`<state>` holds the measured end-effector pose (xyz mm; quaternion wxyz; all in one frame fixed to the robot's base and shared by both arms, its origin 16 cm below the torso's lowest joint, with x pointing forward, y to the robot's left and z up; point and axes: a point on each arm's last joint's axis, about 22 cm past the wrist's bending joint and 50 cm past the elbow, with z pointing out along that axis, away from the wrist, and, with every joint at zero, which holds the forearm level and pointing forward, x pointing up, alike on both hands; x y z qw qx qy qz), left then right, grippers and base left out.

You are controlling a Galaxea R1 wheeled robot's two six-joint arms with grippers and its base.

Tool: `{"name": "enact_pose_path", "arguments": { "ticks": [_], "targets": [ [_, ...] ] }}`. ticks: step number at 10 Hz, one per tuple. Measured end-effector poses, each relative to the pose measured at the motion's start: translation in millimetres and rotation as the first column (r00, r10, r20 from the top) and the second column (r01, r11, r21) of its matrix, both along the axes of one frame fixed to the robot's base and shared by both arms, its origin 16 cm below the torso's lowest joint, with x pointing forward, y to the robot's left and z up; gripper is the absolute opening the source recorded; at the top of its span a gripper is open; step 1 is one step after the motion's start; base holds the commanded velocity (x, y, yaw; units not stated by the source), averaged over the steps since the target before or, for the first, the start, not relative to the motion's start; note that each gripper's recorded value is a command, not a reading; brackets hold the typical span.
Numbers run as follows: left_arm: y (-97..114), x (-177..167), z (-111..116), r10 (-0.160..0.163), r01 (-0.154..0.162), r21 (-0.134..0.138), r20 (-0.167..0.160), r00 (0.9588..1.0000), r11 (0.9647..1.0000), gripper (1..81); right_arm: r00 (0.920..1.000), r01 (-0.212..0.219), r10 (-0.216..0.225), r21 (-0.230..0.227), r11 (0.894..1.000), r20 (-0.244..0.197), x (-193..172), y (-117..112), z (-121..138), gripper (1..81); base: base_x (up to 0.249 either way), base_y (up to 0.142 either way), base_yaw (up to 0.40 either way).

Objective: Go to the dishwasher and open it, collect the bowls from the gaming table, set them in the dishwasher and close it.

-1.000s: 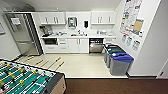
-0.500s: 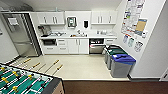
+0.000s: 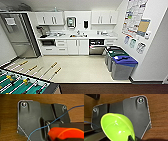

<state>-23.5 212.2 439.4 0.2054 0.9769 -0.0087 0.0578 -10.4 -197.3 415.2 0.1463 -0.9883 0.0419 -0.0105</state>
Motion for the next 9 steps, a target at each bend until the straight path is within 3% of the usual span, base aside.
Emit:
{"name": "enact_pose_path", "arguments": {
  "ticks": [2, 5, 9],
  "targets": [
    [2, 2, 0, -0.001, 0.001, 0.002, 0.009, 1.0000, 1.0000, 1.0, 1.0000, 0.000, 0.000, 0.002, 1.000, 0.008, 2, 2, 1, 1.0, 0.164, 0.000, 0.000],
    [2, 22, 1, 0.001, -0.001, 0.002, 0.055, 0.9985, 1.0000, 1.0, 0.9984, -0.001, 0.001, 0.000, 1.000, 0.056, 25, 0, 2, 1.0, 0.163, 0.000, 0.000],
    [3, 12, 1, -0.001, 0.001, 0.005, 0.041, 0.9991, 1.0000, 1.0, 0.9993, -0.005, 0.005, -0.002, 1.000, 0.037, 13, 0, 2, 1.0, 0.163, 0.000, 0.000]
  ]
}}
